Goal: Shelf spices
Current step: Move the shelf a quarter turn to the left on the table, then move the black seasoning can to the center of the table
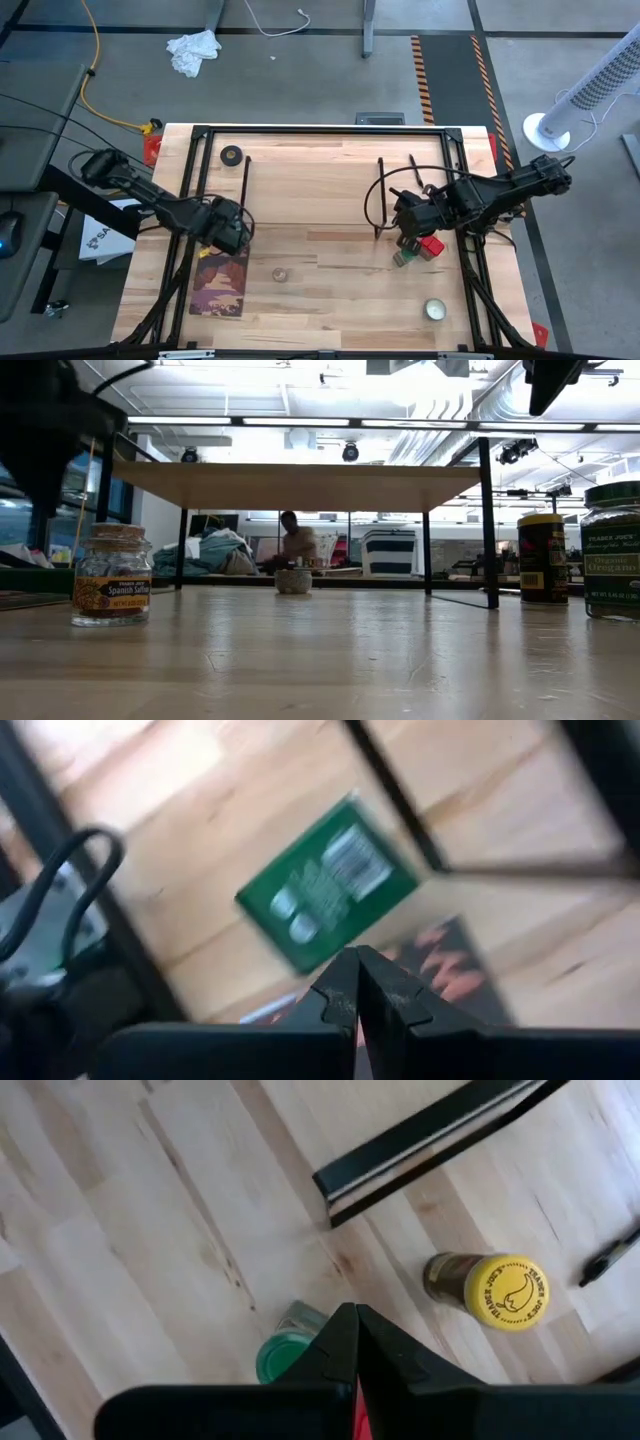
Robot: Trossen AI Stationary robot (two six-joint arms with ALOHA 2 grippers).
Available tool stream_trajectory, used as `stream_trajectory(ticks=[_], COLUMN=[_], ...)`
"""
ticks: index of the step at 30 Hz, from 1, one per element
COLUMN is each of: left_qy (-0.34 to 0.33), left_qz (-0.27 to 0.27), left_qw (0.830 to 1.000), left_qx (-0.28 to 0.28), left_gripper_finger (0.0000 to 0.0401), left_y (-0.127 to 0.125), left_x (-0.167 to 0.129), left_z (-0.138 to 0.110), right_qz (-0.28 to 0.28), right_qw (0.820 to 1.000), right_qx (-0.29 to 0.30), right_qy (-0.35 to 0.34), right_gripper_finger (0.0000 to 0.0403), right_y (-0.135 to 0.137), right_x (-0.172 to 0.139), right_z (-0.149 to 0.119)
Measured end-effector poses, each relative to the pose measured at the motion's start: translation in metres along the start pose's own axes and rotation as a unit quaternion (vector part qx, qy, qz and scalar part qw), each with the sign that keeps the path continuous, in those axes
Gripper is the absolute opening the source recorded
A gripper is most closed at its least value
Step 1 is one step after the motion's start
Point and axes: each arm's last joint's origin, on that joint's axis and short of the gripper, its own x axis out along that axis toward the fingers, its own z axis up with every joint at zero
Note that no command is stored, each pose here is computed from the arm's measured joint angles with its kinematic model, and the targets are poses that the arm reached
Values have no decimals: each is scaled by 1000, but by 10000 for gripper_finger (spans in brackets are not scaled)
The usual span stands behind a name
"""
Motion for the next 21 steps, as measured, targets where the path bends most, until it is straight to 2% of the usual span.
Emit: stream_trajectory(ticks=[8,11,14,18,21], left_qy=[-46,-43,-33,-9,21], left_qz=[-51,-32,-9,13,29], left_qw=[998,998,998,993,992], left_qx=[2,15,51,117,122], left_gripper_finger=[0,0,0,0,0], left_y=[-15,-11,-3,7,12], left_x=[10,9,-4,-11,-2], left_z=[31,41,46,44,39], right_qz=[-8,-8,-7,-10,-8], right_qw=[1000,1000,1000,1000,1000], right_qx=[0,4,4,5,6], right_qy=[-9,-9,-10,-17,-24], right_gripper_finger=[0,0,0,0,0], right_y=[0,0,0,0,1], right_x=[0,0,0,0,0], right_z=[1,1,1,1,2])
